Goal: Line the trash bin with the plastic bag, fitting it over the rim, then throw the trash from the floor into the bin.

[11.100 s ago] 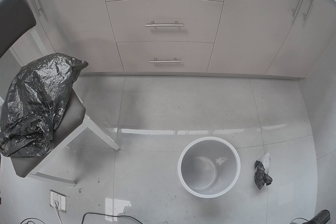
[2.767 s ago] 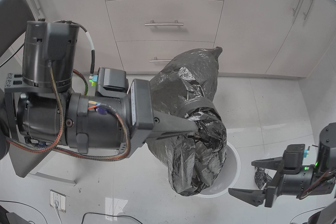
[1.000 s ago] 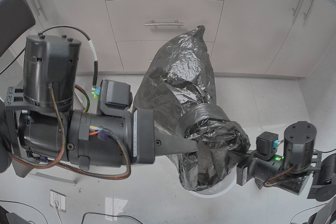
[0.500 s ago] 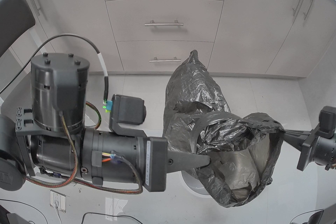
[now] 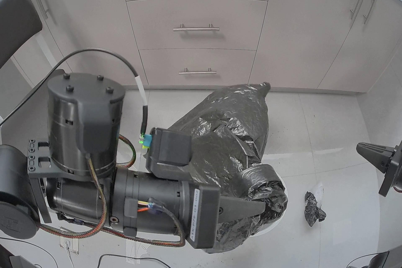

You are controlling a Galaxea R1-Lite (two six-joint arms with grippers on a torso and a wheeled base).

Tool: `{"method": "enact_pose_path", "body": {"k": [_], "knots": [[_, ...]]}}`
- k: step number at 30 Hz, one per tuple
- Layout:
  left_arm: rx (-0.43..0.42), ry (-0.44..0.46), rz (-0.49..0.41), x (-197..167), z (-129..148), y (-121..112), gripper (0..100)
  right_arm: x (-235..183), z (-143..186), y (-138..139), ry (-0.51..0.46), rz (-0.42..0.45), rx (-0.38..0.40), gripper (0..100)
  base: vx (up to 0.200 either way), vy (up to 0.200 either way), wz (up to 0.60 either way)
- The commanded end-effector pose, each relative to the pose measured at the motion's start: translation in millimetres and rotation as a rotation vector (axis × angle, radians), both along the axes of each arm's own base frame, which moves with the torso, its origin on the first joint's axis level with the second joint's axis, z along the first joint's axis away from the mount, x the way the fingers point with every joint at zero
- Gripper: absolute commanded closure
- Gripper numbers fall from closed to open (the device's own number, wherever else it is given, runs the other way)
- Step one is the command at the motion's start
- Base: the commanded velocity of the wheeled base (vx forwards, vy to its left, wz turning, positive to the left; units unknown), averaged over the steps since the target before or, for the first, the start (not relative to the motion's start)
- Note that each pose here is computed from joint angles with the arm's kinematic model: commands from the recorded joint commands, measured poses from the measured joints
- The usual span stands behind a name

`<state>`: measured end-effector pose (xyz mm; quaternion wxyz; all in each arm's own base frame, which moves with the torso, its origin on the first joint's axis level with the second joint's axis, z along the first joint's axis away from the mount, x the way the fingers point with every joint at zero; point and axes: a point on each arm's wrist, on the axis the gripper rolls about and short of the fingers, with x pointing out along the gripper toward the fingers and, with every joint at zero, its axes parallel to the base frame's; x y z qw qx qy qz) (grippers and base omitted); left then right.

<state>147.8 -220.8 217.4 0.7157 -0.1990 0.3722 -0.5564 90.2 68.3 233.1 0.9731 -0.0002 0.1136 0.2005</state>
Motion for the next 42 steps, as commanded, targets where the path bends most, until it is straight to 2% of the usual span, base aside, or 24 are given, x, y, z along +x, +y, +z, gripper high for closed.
{"method": "enact_pose_path", "body": {"k": [1, 2, 5, 6, 9, 10, 12, 13, 14, 15, 22, 23, 26, 34, 42], "knots": [[-0.006, 0.003, -0.002, 0.2, -1.3, -2.7, 100, -2.1, -10.3, 0.3, 0.028, 0.033, -0.015, 100, 0.000, 0.000, 0.00], [-0.013, 0.010, 0.003, 1.7, -2.2, -4.8, 100, -1.5, -21.1, 2.7, 0.070, 0.079, -0.040, 100, 0.000, 0.000, 0.00], [-0.034, 0.022, 0.021, 3.2, -0.3, -5.2, 100, 1.1, -47.9, 11.9, 0.154, 0.135, -0.138, 100, 0.000, 0.000, 0.00], [-0.038, 0.026, 0.024, 3.4, 0.4, -4.8, 100, 1.9, -52.7, 13.2, 0.170, 0.139, -0.156, 0, 0.000, 0.000, 0.00], [-0.055, 0.033, 0.035, 4.2, 3.3, -3.7, 100, 5.4, -67.9, 19.0, 0.228, 0.158, -0.204, 0, 0.000, 0.000, 0.00], [-0.063, 0.034, 0.043, 4.6, 4.7, -2.8, 100, 7.1, -76.0, 27.8, 0.251, 0.193, -0.222, 0, 0.000, 0.000, 0.00], [-0.065, 0.035, 0.045, 4.7, 4.8, -2.3, 100, 6.8, -80.6, 34.0, 0.254, 0.225, -0.230, 0, 0.000, 0.000, 0.00], [-0.064, 0.037, 0.052, 6.0, 4.4, -1.2, 100, 6.9, -87.2, 43.6, 0.255, 0.267, -0.248, 0, 0.000, 0.000, 0.00], [-0.064, 0.037, 0.052, 6.0, 4.4, -1.2, 100, 6.9, -87.2, 43.6, 0.255, 0.267, -0.248, 0, 0.000, 0.000, 0.00], [-0.063, 0.038, 0.055, 6.6, 3.9, -0.7, 100, 11.7, -92.5, 55.2, 0.255, 0.286, -0.261, 0, 0.000, 0.000, 0.00], [-0.065, 0.036, 0.055, 6.2, 4.8, -0.1, 100, 30.0, -110.4, 75.9, 0.293, 0.277, -0.292, 0, 0.000, 0.000, 0.00], [-0.065, 0.036, 0.055, 6.2, 4.8, -0.1, 100, 35.5, -119.4, 80.8, 0.320, 0.268, -0.319, 0, 0.000, 0.000, 0.00], [-0.070, 0.033, 0.055, 5.1, 6.4, 1.3, 100, 44.9, -126.6, 83.1, 0.340, 0.240, -0.333, 0, 0.000, 0.000, 0.00], [-0.074, 0.030, 0.054, 4.5, 7.6, 2.2, 100, 70.2, -131.5, 89.8, 0.305, 0.174, -0.287, 0, 0.000, 0.000, 0.00], [-0.074, 0.030, 0.053, 4.5, 7.6, 2.2, 100, 82.0, -126.8, 95.4, 0.286, 0.165, -0.270, 0, 0.000, 0.000, 0.00]]}}
